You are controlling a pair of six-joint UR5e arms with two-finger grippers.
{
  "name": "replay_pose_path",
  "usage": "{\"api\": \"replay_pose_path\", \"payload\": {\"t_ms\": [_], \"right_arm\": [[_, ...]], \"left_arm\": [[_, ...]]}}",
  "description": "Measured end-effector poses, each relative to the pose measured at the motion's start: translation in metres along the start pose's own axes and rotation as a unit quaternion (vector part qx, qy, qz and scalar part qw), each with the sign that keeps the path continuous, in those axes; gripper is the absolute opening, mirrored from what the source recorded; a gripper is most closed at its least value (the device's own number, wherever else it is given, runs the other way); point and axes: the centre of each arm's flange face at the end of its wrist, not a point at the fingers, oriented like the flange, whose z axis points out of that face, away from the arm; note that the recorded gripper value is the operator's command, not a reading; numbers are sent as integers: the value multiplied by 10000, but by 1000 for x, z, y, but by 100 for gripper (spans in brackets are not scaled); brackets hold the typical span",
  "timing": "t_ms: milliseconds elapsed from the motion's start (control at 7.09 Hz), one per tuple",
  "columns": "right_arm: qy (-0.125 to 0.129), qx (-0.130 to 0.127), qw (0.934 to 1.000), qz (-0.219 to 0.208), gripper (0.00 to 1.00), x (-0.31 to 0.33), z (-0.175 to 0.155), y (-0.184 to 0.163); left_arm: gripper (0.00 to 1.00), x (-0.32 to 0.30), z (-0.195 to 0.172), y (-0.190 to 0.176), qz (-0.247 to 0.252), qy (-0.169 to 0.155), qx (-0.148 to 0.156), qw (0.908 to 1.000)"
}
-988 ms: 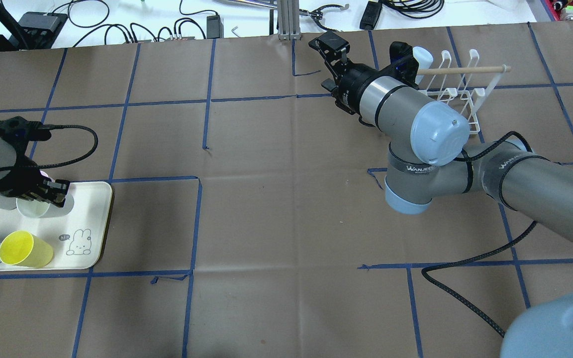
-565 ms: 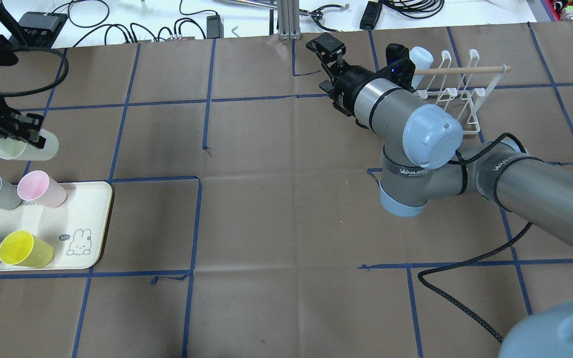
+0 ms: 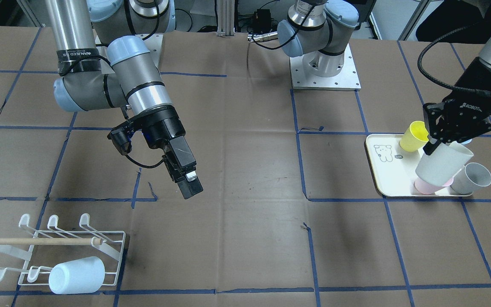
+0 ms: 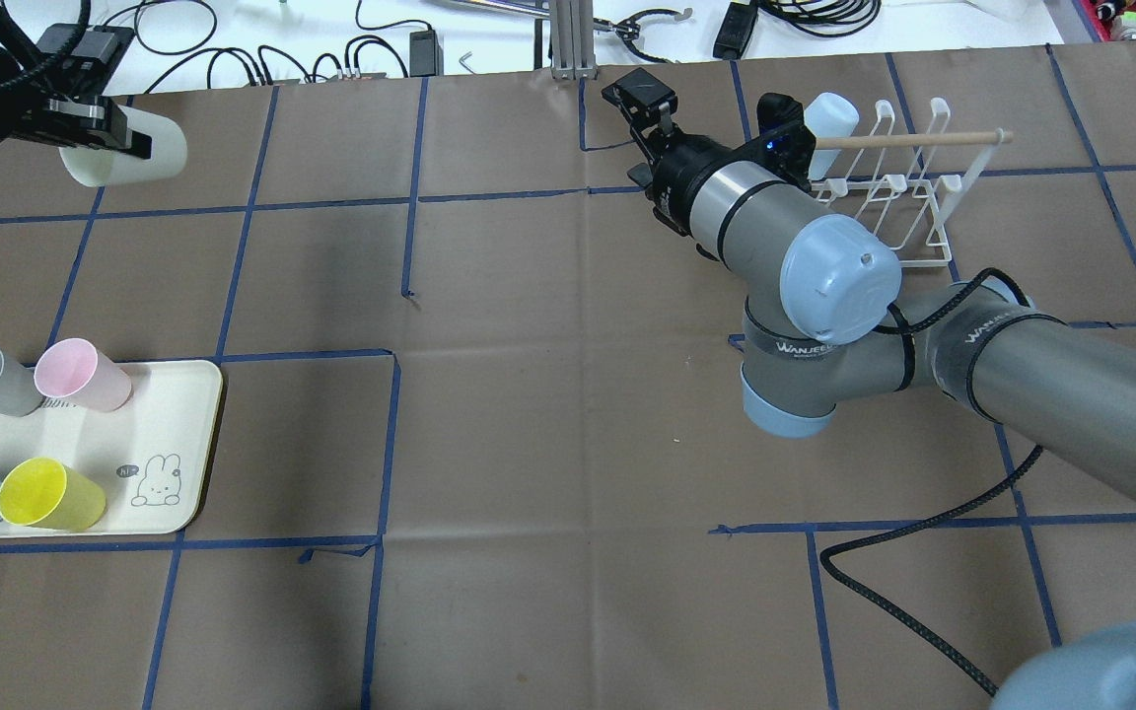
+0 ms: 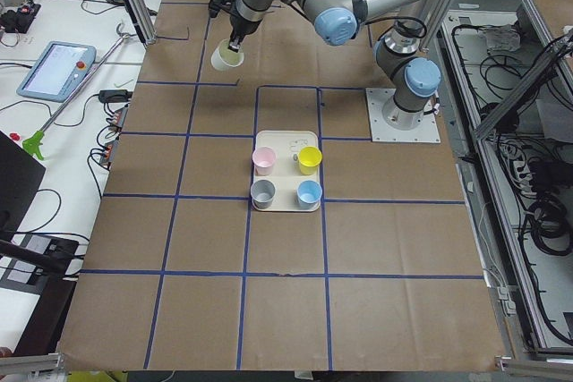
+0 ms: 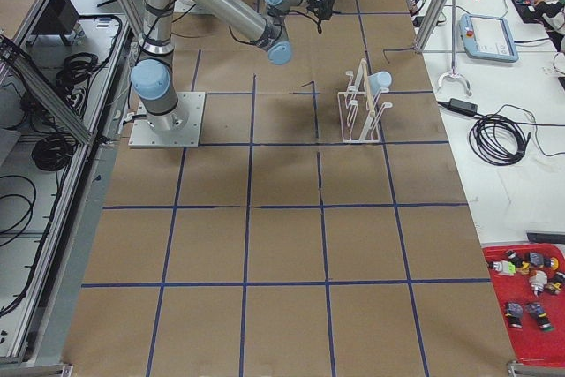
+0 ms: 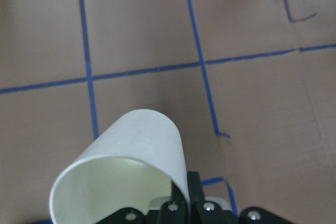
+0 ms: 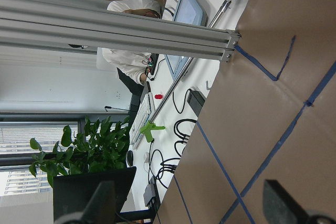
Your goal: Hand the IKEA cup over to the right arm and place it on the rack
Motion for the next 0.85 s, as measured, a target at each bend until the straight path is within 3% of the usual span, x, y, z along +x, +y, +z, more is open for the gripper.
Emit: {"api": "replay_pose_path", "payload": {"t_ms": [141, 423, 847], "right_arm": [[-9, -3, 10000, 2, 100, -1, -2, 0], [-6, 18, 10000, 21, 100, 1, -5, -3], [86, -11, 10000, 37, 100, 8, -5, -1]], "left_arm": [[0, 3, 9, -10, 166, 408, 522, 9977], [0, 8, 39, -14, 707, 1092, 1567, 9790], [3, 20, 122, 21, 1797, 1742, 2821, 9262]]}}
